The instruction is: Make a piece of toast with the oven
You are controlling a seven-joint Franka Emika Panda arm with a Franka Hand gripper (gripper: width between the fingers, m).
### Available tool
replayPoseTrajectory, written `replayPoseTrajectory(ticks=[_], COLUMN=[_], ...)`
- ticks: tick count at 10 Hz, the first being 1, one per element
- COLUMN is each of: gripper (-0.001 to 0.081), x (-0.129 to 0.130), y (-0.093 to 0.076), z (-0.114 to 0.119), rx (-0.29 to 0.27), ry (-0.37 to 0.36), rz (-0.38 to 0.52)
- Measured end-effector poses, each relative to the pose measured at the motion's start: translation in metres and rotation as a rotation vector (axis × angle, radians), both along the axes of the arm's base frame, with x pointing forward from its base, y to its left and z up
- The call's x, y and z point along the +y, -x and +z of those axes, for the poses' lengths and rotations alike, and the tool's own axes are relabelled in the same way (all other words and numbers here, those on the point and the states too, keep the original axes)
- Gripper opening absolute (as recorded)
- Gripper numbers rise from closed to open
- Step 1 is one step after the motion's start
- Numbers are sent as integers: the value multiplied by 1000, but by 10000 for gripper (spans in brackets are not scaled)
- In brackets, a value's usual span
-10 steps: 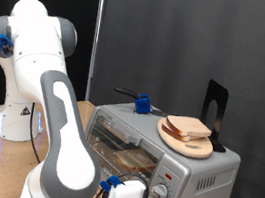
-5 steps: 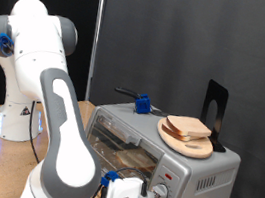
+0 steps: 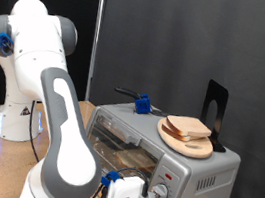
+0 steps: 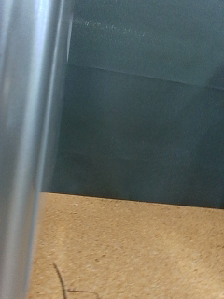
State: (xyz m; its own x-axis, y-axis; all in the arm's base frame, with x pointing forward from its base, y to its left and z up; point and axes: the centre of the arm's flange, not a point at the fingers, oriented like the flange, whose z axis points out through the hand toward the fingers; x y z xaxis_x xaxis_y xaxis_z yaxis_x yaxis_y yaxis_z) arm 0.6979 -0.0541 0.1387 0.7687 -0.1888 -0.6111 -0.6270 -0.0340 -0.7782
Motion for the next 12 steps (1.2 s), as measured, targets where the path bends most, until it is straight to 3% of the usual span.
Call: replayPoseTrajectory(ticks=[1,4,5,6,7,8,9,10,12], gripper=[0,396,396,598,598,726,726,792,800], x=[-1,-3,-3,-3,-2,1,3,3,4], y=[1,3,4,4,5,6,7,8,11], z=[0,1,2,4,6,6,6,5,1], rx=[22,44,46,48,53,63,72,79,90], ry=[-1,-9,-13,-13,-10,-7,-4,-2,1], rz=[2,13,16,20,24,31,37,38,44])
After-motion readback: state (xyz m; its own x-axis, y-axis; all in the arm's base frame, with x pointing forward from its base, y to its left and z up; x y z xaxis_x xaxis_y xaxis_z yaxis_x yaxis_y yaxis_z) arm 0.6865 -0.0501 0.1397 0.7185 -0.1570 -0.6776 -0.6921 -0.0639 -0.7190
